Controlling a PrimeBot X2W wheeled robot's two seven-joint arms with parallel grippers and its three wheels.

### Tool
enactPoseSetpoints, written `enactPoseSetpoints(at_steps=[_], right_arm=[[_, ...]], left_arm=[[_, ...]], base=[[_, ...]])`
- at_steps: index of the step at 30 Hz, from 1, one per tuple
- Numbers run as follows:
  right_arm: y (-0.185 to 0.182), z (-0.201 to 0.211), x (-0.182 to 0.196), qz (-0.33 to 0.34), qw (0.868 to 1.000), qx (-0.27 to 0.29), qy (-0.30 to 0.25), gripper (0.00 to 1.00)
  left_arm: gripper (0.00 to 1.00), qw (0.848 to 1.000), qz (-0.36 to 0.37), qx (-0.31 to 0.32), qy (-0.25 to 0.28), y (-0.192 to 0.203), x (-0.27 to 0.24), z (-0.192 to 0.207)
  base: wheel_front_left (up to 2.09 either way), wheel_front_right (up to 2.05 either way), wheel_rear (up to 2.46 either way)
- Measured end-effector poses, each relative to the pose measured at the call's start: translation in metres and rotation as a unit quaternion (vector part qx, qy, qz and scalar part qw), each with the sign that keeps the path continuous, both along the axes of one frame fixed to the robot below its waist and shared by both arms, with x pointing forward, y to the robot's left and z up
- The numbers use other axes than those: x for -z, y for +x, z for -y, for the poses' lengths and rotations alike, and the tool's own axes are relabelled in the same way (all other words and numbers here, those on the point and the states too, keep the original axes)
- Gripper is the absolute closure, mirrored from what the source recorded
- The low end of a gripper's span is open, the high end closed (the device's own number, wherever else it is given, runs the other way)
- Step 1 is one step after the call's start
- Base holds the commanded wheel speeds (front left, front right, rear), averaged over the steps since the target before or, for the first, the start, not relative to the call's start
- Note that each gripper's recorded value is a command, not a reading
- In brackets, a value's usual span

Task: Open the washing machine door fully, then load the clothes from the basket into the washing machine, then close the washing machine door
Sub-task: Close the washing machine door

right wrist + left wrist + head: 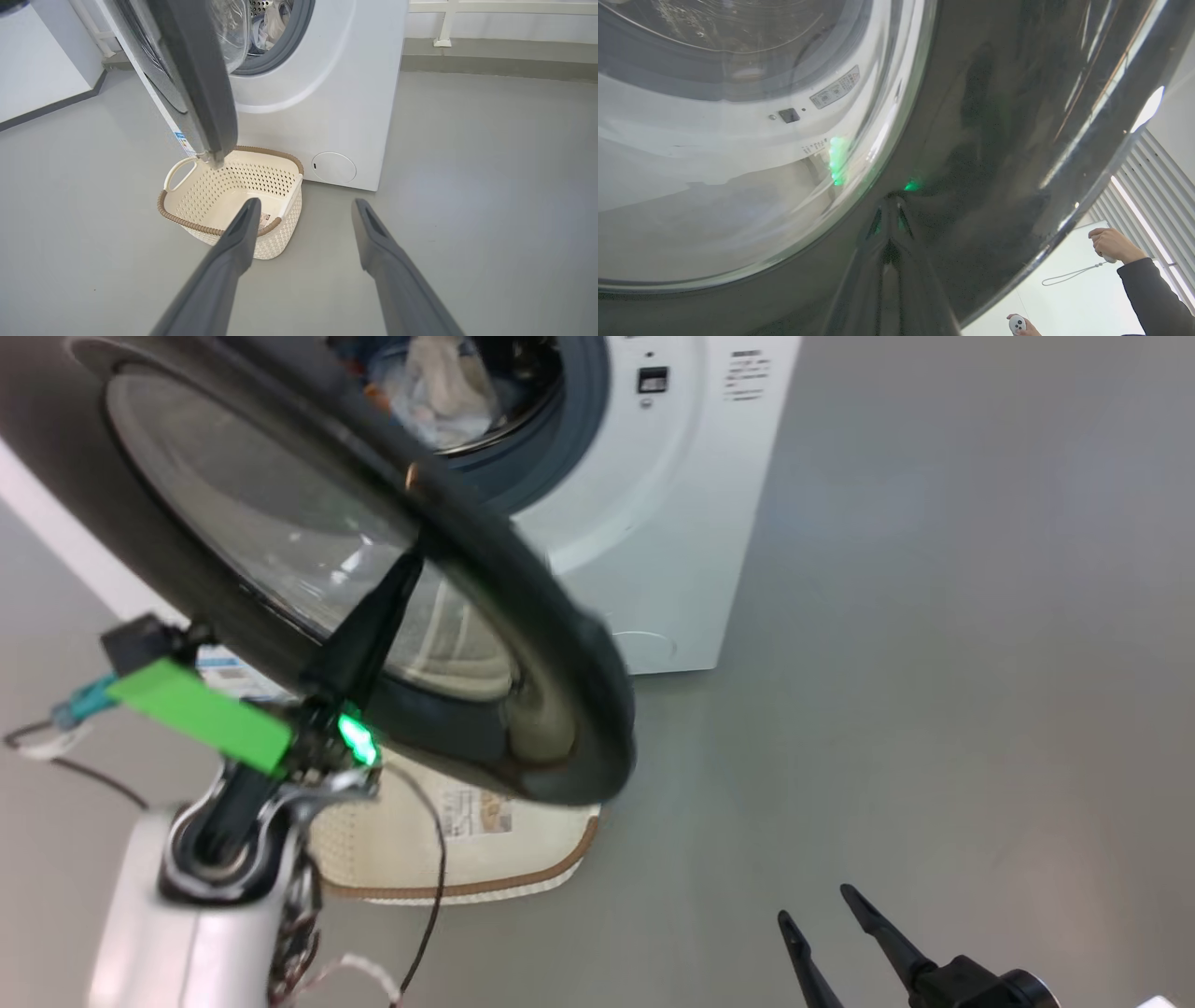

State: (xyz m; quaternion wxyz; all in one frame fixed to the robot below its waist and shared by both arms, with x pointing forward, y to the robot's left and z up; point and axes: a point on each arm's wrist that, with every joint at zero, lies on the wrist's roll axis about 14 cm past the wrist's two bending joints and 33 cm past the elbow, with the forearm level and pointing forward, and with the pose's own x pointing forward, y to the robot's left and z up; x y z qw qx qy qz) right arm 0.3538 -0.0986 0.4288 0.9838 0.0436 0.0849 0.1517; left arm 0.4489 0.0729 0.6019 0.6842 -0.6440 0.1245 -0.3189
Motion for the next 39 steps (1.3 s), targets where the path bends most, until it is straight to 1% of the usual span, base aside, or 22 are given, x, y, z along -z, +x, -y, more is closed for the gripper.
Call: enactPoseSetpoints(at_steps=[3,7,10,14,19,22,27,32,36,37,38,39], right_arm=[[-0.005,0.003,-0.003,0.003,1.0,0.006,0.0,0.0],[-0.015,0.014,-0.002,-0.001,1.0,0.025,-0.003,0.0],[-0.024,0.025,0.0,-0.008,0.999,0.045,-0.006,0.0],[-0.032,0.035,0.001,-0.01,0.998,0.063,-0.008,0.0],[-0.043,0.04,0.003,-0.018,0.997,0.076,-0.007,0.0],[-0.05,0.048,0.002,-0.018,0.995,0.094,-0.009,0.0],[-0.055,0.057,0.001,-0.017,0.994,0.11,-0.011,0.0],[-0.052,0.058,-0.002,-0.013,0.994,0.111,-0.01,0.0],[-0.046,0.058,0.0,-0.014,0.994,0.109,-0.009,0.0],[-0.045,0.057,0.0,-0.014,0.994,0.106,-0.008,0.0],[-0.043,0.056,0.0,-0.014,0.995,0.103,-0.008,0.0],[-0.042,0.054,0.0,-0.014,0.995,0.099,-0.008,0.0]], left_arm=[[1.0,1.0,0.012,-0.014,0.002,0.02,-0.013,0.018],[1.0,0.999,0.012,-0.044,0.019,0.045,-0.017,0.033],[1.0,0.997,0.008,-0.064,0.04,0.066,-0.016,0.045],[1.0,0.994,0.012,-0.081,0.069,0.084,-0.017,0.056],[1.0,0.991,0.005,-0.101,0.086,0.1,-0.013,0.059],[1.0,0.987,0.006,-0.114,0.114,0.111,-0.008,0.061],[1.0,0.983,0.011,-0.14,0.115,0.121,-0.012,0.064],[1.0,0.981,0.029,-0.14,0.131,0.122,-0.018,0.064],[1.0,0.97,0.06,-0.152,0.179,0.121,-0.019,0.046],[0.91,0.966,0.069,-0.16,0.191,0.12,-0.02,0.04],[0.69,0.959,0.083,-0.168,0.211,0.118,-0.019,0.035],[0.52,0.953,0.094,-0.179,0.226,0.116,-0.019,0.028]], base=[[0.0,0.0,0.0],[0.0,0.0,0.0],[0.0,0.0,0.0],[0.0,0.0,0.0],[0.0,0.0,0.0],[0.0,0.0,0.0],[0.0,0.0,0.0],[0.0,0.0,0.0],[0.0,0.0,0.0],[0.0,0.0,0.0],[0.0,0.0,0.0],[0.0,0.0,0.0]])
